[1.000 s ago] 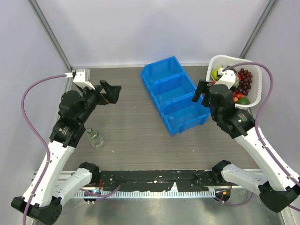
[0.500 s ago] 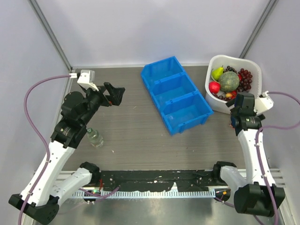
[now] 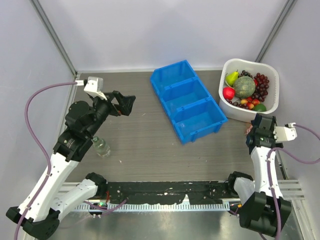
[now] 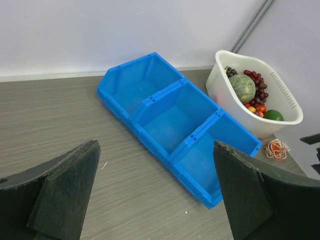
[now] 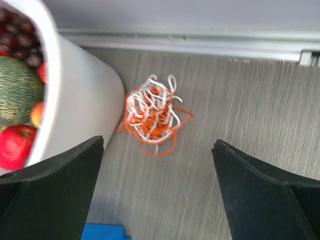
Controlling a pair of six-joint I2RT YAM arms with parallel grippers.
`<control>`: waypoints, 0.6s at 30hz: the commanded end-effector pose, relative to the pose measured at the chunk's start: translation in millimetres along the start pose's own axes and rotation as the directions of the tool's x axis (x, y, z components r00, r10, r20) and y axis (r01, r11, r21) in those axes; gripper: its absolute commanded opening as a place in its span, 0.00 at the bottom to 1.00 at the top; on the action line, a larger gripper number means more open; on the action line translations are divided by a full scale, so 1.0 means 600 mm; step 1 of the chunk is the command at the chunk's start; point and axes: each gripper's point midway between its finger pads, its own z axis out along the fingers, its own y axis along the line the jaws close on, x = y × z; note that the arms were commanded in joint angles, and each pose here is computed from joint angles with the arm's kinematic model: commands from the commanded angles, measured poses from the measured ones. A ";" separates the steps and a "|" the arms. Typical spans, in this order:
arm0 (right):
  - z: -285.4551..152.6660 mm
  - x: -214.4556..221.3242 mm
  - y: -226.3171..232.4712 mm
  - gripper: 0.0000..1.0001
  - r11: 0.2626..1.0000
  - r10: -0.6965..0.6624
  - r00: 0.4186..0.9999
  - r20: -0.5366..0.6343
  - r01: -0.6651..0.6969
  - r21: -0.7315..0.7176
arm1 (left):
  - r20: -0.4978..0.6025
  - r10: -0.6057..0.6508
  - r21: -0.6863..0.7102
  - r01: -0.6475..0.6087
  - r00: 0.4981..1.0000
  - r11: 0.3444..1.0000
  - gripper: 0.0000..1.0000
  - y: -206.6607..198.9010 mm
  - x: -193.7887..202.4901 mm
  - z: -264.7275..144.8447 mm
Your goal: Untangle the cables
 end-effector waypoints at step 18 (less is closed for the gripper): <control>0.137 0.101 0.032 0.90 0.965 0.121 0.979 -0.162 -0.154 -0.212 | 0.040 0.009 0.014 -0.010 0.999 1.000 1.00 -0.007 -0.018 0.000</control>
